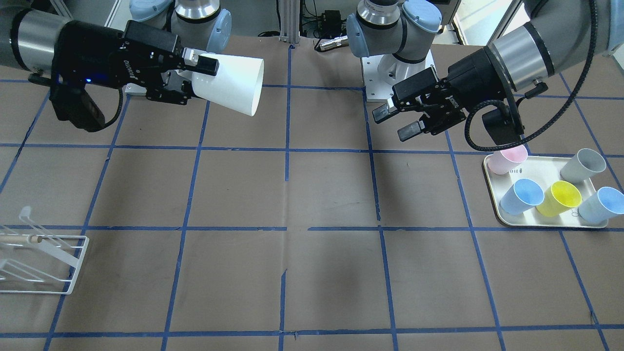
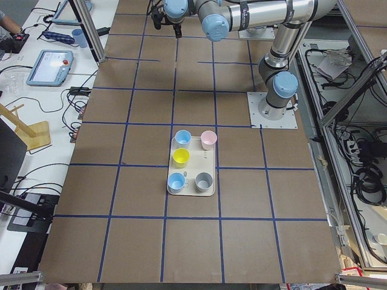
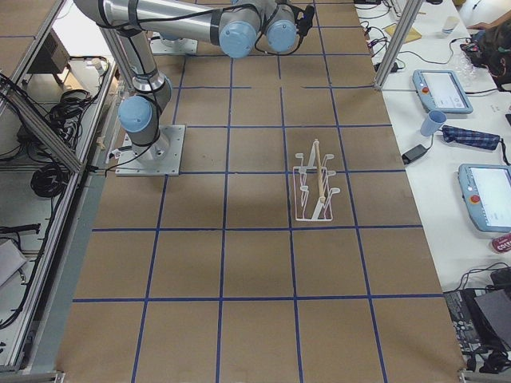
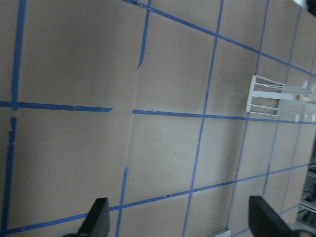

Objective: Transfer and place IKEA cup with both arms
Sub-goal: 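Carry the white cup toward the left gripper while the left arm reaches toward it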

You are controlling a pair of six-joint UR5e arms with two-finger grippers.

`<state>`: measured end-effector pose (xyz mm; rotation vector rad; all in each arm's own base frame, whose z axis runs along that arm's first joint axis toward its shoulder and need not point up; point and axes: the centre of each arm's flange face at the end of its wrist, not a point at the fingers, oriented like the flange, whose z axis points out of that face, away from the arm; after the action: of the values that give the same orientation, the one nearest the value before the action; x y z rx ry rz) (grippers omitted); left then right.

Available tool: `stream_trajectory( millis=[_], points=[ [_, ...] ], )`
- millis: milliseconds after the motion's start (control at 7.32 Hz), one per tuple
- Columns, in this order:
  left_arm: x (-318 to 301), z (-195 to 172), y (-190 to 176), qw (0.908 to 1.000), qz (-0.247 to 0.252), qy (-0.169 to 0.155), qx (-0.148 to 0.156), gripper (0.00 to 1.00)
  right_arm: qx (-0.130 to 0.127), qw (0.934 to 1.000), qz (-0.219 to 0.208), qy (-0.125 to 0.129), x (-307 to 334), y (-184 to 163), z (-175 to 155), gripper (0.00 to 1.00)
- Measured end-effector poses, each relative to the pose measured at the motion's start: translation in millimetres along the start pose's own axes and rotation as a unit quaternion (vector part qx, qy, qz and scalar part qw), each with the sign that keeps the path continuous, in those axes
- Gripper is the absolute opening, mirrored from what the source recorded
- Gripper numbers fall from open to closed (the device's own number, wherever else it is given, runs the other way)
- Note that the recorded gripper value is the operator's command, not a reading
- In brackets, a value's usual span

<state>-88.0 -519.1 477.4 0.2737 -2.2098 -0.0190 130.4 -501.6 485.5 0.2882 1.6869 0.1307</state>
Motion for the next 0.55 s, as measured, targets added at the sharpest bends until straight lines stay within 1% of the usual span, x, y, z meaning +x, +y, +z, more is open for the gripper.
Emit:
stream_trajectory(
  millis=[137,273,410,547],
  points=[
    [1.4,1.5,0.5,0.9987,-0.008,0.051,0.003,1.0,-0.005,0.9994,0.023,-0.025,1.4,1.4,18.5,0.22],
    [10.9,-0.1,2.9,0.9945,-0.008,0.104,0.009,1.0,-0.009,0.9982,0.042,-0.041,5.0,1.7,31.3,0.22],
    [21.8,-2.8,6.4,0.9889,-0.006,0.148,0.013,1.0,-0.013,0.9973,0.054,-0.047,9.2,3.4,40.1,0.22],
    [32.3,-2.4,10.0,0.9836,-0.002,0.18,0.013,1.0,-0.018,0.9968,0.061,-0.049,11.6,6.3,47.7,0.22]
  ],
)
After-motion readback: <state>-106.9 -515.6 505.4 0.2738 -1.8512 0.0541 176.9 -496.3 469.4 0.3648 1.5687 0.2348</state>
